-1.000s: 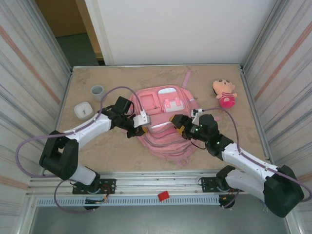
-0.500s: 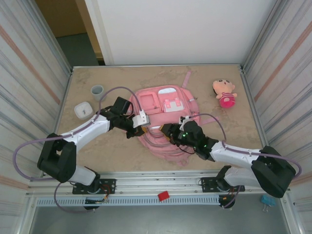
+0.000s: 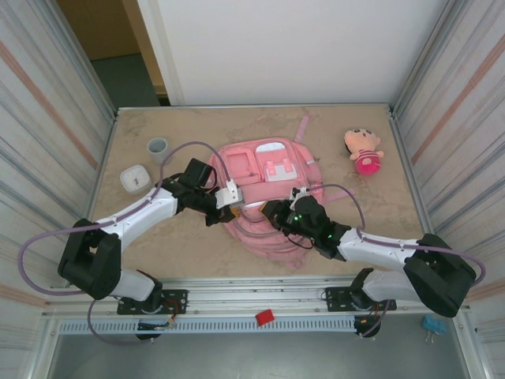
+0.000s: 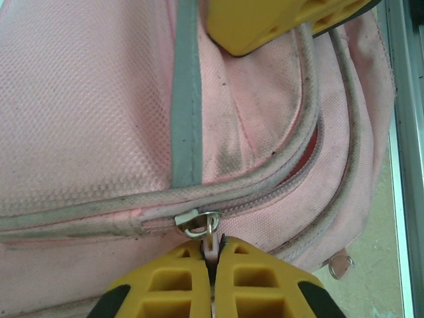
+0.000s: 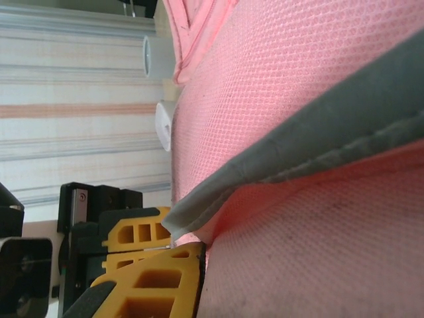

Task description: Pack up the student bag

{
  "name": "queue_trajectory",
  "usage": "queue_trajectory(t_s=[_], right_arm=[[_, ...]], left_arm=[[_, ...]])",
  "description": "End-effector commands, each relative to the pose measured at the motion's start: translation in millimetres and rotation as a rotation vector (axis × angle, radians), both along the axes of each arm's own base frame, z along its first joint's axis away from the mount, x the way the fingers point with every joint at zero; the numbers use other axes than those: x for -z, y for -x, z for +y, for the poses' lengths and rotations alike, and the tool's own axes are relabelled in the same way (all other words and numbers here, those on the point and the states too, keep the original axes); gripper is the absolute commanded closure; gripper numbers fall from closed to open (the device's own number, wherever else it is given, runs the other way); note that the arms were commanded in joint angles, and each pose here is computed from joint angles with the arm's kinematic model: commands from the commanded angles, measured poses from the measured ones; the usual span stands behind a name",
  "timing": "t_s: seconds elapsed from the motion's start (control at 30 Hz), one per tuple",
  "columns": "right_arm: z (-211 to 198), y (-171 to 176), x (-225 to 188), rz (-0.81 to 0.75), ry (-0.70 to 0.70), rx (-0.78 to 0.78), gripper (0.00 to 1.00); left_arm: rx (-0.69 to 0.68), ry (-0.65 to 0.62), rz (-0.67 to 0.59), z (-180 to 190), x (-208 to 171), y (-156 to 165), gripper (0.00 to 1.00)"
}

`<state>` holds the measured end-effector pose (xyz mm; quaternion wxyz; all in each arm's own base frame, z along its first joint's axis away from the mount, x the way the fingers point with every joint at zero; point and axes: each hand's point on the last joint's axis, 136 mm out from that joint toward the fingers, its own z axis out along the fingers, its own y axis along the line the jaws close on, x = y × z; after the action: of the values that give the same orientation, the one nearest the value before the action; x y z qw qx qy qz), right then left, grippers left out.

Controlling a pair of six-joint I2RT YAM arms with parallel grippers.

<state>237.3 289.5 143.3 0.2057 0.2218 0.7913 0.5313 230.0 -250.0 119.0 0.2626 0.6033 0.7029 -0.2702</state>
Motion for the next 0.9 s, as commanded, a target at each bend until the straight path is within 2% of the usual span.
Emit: queue_trajectory(t_s=[0.0, 0.33, 0.5, 0.7, 0.87], right_arm=[[7, -13, -25, -0.065, -0.026, 0.029, 0.88], [13, -14, -27, -0.065, -0.020, 0.010, 0.89], [19, -15, -28, -0.069, -0.037, -0.011, 0.89], [22, -12, -36, -0.094, -0.047, -0.079, 0.89], [13, -8, -38, -0.100, -0.018, -0.178, 0.89]], left_arm=[[0.086, 0.082, 0.064, -13, -23, 32, 0.97], [0.154, 0.178, 0.104, -34, -45, 51, 0.95], [0.173, 0.182, 0.087, -47, -47, 56, 0.90], [0.155, 0.221, 0.027, -49, -62, 53, 0.69], [0.117, 0.141, -0.147, -28, -63, 46, 0.53]])
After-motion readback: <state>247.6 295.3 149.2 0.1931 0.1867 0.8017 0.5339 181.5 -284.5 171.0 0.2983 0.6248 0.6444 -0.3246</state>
